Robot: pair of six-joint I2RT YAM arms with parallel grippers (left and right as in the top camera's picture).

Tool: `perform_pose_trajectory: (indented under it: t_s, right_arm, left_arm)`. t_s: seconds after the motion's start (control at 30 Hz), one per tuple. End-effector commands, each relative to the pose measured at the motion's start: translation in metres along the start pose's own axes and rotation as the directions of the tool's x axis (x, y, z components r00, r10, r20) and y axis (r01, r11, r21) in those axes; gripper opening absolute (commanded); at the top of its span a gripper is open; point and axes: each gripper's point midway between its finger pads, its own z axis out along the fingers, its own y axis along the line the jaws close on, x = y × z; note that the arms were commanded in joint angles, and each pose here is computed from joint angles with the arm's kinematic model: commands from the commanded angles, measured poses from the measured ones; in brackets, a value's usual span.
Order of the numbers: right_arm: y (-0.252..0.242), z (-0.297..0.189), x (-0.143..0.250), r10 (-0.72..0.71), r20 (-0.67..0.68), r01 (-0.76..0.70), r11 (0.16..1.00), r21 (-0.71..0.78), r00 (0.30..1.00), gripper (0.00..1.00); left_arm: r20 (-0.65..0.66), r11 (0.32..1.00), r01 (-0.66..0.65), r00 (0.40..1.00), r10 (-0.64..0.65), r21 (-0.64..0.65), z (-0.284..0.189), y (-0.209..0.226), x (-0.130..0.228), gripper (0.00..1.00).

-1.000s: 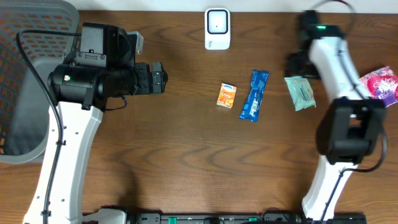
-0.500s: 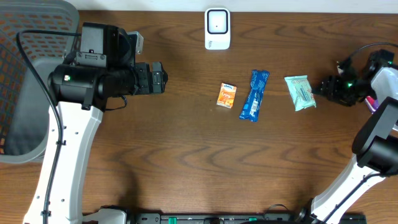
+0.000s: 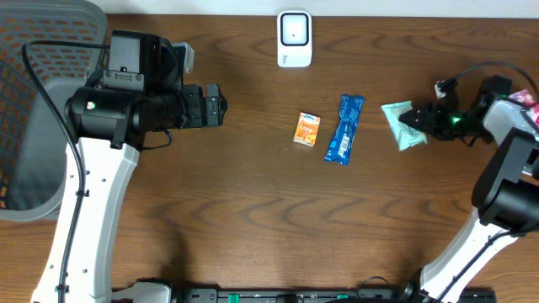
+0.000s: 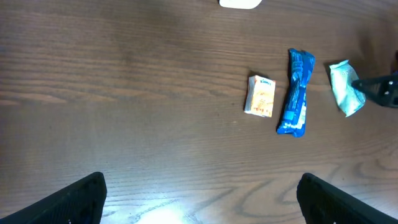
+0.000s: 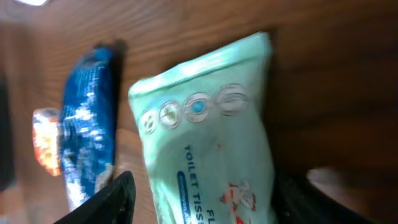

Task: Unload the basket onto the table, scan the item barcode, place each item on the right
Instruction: 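Reach the right gripper back to the wipes pack and grasp it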

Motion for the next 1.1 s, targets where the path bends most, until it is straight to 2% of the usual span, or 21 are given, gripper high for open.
perform_pose_trajectory:
  t_s: [0.0, 0.1, 0.2, 0.37, 0.43, 0.47, 0.5, 0.63, 0.77, 0.87, 0.97, 1.07]
  right_arm:
    - [-0.004, 0.006, 0.010, 0.063, -0.009, -0.063, 0.998, 0.025, 0.998, 0.54]
    - [-0.005, 0.008, 0.017, 0.076, -0.023, -0.075, 0.997, 0.022, 0.997, 0.38]
    - [-0.004, 0.010, 0.025, 0.090, -0.045, -0.090, 0.996, 0.020, 0.995, 0.27]
    - [-0.006, 0.022, 0.040, 0.088, -0.069, -0.086, 0.996, 0.032, 0.994, 0.29]
    - [-0.007, 0.029, 0.048, 0.088, -0.076, -0.086, 0.996, 0.035, 0.993, 0.25]
    - [-0.008, 0.032, 0.052, 0.104, -0.078, -0.102, 0.994, 0.036, 0.991, 0.17]
    - [-0.008, 0.034, 0.055, 0.131, -0.080, -0.128, 0.991, 0.037, 0.988, 0.01]
    - [0.004, 0.033, 0.050, 0.230, -0.072, -0.232, 0.972, -0.025, 0.971, 0.01]
    - [0.061, 0.018, 0.025, 0.242, -0.062, -0.248, 0.903, -0.352, 0.968, 0.01]
    - [0.100, -0.005, 0.007, 0.281, -0.096, -0.284, 0.773, -0.568, 0.955, 0.01]
    - [0.109, -0.012, 0.006, 0.310, -0.134, -0.325, 0.720, -0.613, 0.941, 0.01]
    - [0.111, -0.008, 0.007, 0.313, -0.146, -0.335, 0.724, -0.603, 0.939, 0.01]
  left_arm:
    - [-0.003, 1.000, 0.005, 1.000, -0.005, -0.012, 0.001, 0.003, 0.000, 0.98]
    - [-0.003, 1.000, 0.005, 1.000, -0.005, -0.012, 0.001, 0.003, 0.000, 0.98]
    - [-0.003, 1.000, 0.005, 1.000, -0.005, -0.012, 0.001, 0.003, 0.000, 0.98]
    - [-0.003, 1.000, 0.005, 1.000, -0.005, -0.012, 0.001, 0.003, 0.000, 0.98]
    - [-0.003, 1.000, 0.005, 1.000, -0.005, -0.012, 0.001, 0.003, 0.000, 0.98]
    - [-0.003, 1.000, 0.005, 1.000, -0.005, -0.012, 0.001, 0.003, 0.000, 0.98]
    - [-0.003, 1.000, 0.005, 1.000, -0.005, -0.012, 0.001, 0.003, 0.000, 0.98]
    - [-0.003, 1.000, 0.005, 1.000, -0.005, -0.012, 0.001, 0.003, 0.000, 0.98]
    - [-0.003, 1.000, 0.005, 1.000, -0.005, -0.012, 0.001, 0.003, 0.000, 0.98]
    - [-0.003, 1.000, 0.005, 1.000, -0.005, -0.012, 0.001, 0.003, 0.000, 0.98]
    - [-0.003, 1.000, 0.005, 1.000, -0.005, -0.012, 0.001, 0.003, 0.000, 0.98]
    - [-0.003, 1.000, 0.005, 1.000, -0.005, -0.012, 0.001, 0.003, 0.000, 0.98]
